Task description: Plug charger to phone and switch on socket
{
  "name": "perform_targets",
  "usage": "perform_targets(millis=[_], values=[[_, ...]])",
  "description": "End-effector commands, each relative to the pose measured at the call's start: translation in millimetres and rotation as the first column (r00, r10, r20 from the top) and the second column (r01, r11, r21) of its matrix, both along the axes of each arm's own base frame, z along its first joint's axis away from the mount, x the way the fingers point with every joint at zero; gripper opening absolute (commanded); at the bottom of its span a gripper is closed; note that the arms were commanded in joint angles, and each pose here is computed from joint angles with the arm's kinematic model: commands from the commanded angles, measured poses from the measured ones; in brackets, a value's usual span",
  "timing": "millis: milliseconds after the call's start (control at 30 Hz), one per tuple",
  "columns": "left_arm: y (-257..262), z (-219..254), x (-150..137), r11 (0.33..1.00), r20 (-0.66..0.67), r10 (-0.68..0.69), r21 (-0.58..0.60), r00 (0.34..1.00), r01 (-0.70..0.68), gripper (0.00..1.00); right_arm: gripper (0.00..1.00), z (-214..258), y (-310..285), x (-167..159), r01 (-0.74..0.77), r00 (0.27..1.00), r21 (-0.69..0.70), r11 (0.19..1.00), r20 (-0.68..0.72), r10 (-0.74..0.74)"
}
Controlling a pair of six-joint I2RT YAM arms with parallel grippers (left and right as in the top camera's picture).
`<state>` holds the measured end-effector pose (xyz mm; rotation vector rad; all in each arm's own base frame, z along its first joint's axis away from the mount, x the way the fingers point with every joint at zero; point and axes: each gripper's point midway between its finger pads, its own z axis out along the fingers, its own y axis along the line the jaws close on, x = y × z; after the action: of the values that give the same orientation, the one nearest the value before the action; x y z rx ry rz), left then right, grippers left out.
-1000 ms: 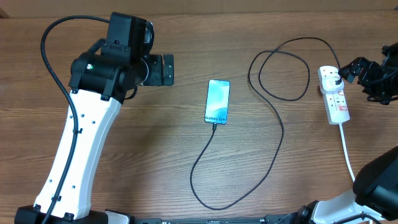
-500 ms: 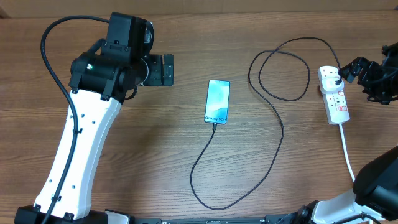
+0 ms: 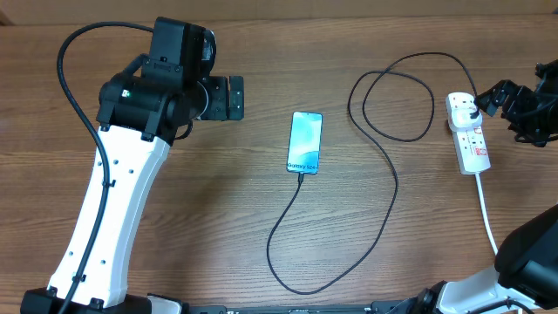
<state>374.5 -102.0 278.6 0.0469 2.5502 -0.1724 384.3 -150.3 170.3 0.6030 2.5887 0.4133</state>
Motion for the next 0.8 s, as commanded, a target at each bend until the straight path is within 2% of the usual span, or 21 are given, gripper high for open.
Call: perform_targets(millis=[0,300,533,767], values=[[2,-4,1,1.0,-0.006,-0.009,0.023,1.0,0.009,1.0,1.0,8,-3,3,0.006,1.0,-0.015,1.0,0.021,-0.006],[3,3,2,1.0,0.025,-0.004,0.023,1.0,0.003,1.0,1.0,8,-3,3,0.006,1.0,-0.015,1.0,0.021,-0.006],[9,18,1,1.0,0.155,0.012,0.012,0.988,-0.014,1.0,1.0,8,-3,3,0.006,1.0,-0.015,1.0,0.021,-0.006],[13,15,-13,1.0,0.274,0.012,-0.018,0.962,-0.008,1.0,1.0,8,-3,3,0.006,1.0,-0.015,1.0,0.021,-0.006]])
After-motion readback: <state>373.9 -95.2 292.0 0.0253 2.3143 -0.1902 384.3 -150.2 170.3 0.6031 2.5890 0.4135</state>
